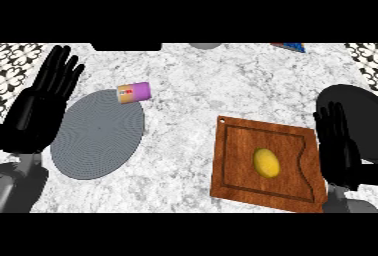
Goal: Pick the lemon from the cutting board and place it in the pan
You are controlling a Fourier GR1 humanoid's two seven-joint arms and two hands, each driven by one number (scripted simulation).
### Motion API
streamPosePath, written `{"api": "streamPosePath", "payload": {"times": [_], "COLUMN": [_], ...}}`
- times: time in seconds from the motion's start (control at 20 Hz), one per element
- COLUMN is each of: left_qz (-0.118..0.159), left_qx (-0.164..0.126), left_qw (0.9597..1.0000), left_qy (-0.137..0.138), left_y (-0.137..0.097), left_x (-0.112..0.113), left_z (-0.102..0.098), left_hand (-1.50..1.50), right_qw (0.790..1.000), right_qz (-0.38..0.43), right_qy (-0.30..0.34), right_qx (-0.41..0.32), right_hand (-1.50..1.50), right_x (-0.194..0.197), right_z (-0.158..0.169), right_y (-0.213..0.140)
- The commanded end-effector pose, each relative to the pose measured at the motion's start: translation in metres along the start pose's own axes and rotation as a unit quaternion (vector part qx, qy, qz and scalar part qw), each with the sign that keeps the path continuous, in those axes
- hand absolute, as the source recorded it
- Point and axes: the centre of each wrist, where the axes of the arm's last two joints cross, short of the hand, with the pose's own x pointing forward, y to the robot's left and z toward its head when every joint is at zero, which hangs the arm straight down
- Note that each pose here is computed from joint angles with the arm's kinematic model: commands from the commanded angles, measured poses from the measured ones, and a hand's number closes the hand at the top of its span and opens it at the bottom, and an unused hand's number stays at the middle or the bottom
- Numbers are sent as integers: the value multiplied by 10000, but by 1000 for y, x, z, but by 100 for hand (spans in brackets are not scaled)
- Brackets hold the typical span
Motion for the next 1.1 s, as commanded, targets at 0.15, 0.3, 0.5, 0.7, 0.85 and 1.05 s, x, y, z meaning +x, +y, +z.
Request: {"api": "streamPosePath", "payload": {"times": [0.15,0.3,0.5,0.7,0.85,1.05], "left_qz": [249,556,630,627,626,623], "left_qx": [1297,1517,1820,1860,1807,1767], "left_qw": [9735,9476,9350,9351,9360,9378], "left_qy": [1869,2757,2977,2951,2954,2922], "left_y": [3,-4,-12,-22,-40,-39], "left_x": [-83,-110,-125,-126,-128,-140], "left_z": [63,91,106,112,113,109], "left_hand": [0,0,0,0,0,0], "right_qw": [9986,9646,9617,9426,9223,9002], "right_qz": [319,2192,2535,3111,3600,4105], "right_qy": [220,-13,-1032,-1057,-1043,-693], "right_qx": [368,1462,-117,-596,-940,-1277], "right_hand": [150,150,-150,-150,-150,-150], "right_x": [6,12,-8,-23,-13,-1], "right_z": [14,16,71,129,147,131], "right_y": [9,-4,27,56,60,70]}}
